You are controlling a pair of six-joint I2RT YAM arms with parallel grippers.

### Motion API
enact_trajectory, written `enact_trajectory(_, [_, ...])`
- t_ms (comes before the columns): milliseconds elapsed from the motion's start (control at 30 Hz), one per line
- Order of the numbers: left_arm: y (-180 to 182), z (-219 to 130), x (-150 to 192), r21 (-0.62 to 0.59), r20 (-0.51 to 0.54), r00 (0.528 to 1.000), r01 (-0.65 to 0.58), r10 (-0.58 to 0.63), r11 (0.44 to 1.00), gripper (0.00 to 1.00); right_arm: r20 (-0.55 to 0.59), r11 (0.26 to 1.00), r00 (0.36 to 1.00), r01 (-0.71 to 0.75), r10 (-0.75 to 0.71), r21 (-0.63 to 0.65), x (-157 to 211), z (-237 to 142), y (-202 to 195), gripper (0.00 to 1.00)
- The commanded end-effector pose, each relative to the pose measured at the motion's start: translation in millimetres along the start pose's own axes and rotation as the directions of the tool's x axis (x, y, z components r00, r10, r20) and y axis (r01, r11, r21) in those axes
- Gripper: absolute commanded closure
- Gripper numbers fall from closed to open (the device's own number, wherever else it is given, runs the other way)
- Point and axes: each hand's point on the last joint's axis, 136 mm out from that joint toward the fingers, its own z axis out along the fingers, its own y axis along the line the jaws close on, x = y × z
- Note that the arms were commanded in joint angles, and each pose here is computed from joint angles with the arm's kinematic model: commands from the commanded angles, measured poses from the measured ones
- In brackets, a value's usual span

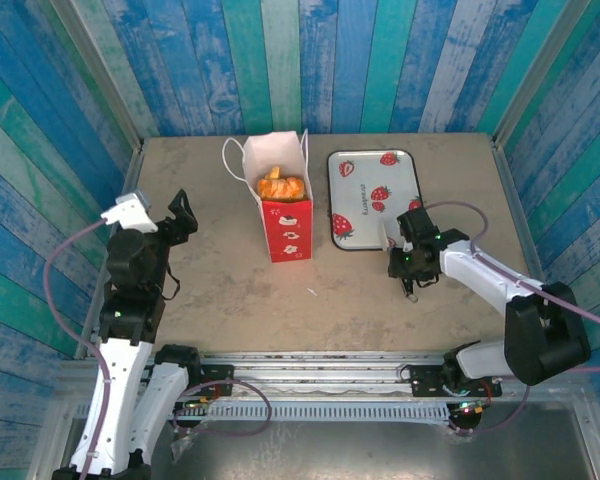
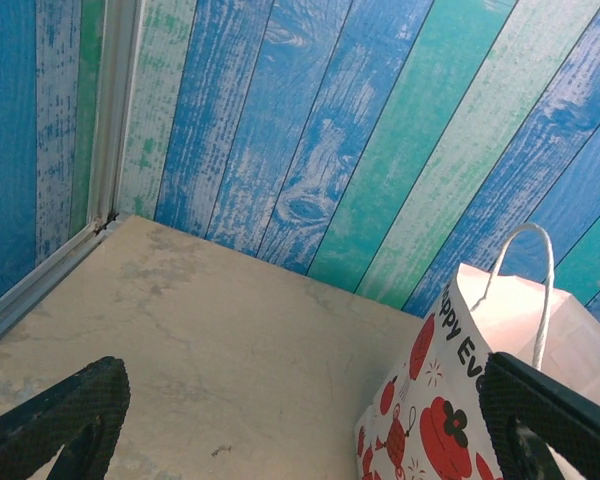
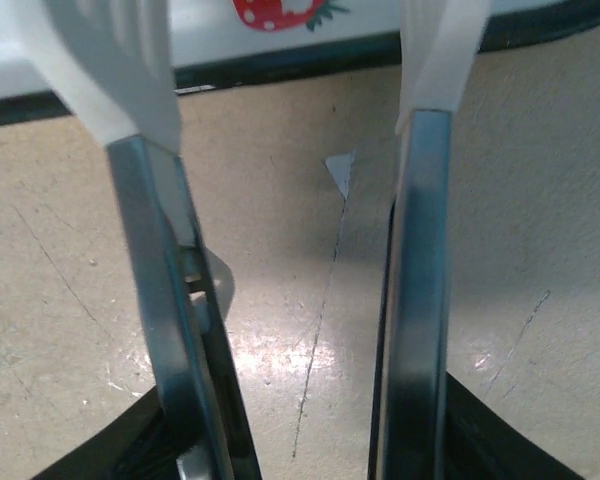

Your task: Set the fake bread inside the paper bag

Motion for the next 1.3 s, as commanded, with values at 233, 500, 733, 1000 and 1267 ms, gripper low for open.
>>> enact_trajectory(233, [6.4, -3.0, -7.8, -0.029, 0.054, 0.999, 0.000, 0.001, 1.000, 0.06, -0.078, 1.000, 0.997, -0.016, 0.016, -0.006, 17.8, 22.8, -0.8, 0.41])
enact_trajectory(500, [7.6, -0.7, -4.8, -0.033, 0.051, 0.999, 0.010, -0.009, 0.999, 0.06, -0.053, 1.000, 0.999, -0.013, 0.012, -0.020, 11.5, 16.1, 2.4, 0.32])
enact_trajectory(733, [8.7, 3.5, 0.4, -0.037, 0.038, 0.999, 0.017, -0.015, 0.999, 0.06, -0.003, 1.000, 1.000, 0.013, -0.013, -0.022, -5.6, -8.8, 7.6, 0.20])
enact_trajectory(1000, [14.4, 10.9, 17.5, -0.050, 0.012, 0.999, 0.038, -0.038, 0.998, 0.06, 0.213, 1.000, 0.977, 0.015, -0.013, -0.005, -47.5, -71.3, 5.7, 0.13])
enact_trajectory(1267, [41.7, 23.1, 57.8, -0.143, 0.003, 0.995, 0.103, -0.104, 0.984, 0.06, 0.511, 0.990, 0.859, -0.053, -0.020, 0.129, -89.6, -130.5, -33.5, 0.00])
